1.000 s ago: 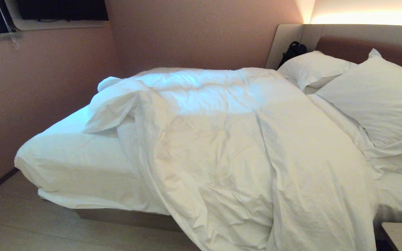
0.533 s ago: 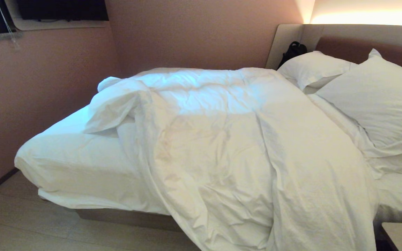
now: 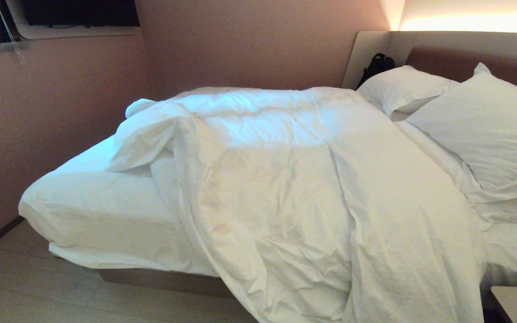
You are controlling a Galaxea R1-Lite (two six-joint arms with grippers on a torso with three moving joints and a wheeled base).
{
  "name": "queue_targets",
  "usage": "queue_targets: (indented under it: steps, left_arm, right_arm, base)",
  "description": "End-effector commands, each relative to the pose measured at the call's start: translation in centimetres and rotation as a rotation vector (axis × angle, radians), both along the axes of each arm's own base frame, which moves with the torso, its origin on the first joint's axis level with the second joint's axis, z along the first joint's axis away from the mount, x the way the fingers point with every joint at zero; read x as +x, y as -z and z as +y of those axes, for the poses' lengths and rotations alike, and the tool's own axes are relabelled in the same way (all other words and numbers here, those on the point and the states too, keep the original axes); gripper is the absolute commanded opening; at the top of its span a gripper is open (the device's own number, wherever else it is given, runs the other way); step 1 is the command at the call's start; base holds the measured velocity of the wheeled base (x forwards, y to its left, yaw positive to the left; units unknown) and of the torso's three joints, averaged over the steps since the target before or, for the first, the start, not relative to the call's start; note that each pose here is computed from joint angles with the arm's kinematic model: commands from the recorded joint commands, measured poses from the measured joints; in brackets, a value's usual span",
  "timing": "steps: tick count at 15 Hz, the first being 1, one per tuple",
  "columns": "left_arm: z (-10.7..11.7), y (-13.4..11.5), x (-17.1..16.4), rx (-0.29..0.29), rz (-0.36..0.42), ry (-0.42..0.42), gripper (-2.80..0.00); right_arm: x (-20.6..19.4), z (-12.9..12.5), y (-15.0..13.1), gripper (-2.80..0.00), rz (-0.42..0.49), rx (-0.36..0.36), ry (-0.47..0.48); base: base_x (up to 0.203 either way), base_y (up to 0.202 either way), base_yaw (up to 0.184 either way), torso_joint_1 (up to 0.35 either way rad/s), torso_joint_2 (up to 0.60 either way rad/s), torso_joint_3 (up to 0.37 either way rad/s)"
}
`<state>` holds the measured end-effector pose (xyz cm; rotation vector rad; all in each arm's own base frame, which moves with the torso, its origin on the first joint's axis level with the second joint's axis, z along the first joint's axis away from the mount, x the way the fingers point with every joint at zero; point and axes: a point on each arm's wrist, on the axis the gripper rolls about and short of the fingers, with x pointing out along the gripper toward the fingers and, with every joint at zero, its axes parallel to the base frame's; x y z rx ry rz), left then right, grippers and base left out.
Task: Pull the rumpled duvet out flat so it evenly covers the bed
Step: Hold the folded corner of the quilt
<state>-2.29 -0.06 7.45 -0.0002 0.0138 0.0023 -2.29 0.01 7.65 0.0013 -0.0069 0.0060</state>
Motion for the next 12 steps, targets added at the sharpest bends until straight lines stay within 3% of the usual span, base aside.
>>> queue_targets:
  steps: [1,8,12]
  left_arm:
    - [0.0,0.01,0.0,0.0,0.0,-0.001,-2.8]
    - [0.0,0.01,0.0,0.0,0.0,0.0,-2.8]
    - [0.0,0.01,0.0,0.0,0.0,-0.002,-2.8]
  right_arm:
    - [0.0,0.0,0.0,-2.8,-0.001,0.0,-0.002]
    - [0.0,0.0,0.0,-2.8,-0.001,0.0,-0.002]
    - [0.0,0.0,0.0,-2.8,-0.001,0.0,0.0]
  base:
    - [0.0,0.0,0.0,0.0,0.0,0.0]
    - [0.0,0.0,0.0,0.0,0.0,0.0]
    - [0.0,0.117,-0.004,0.001,0.0,0.0]
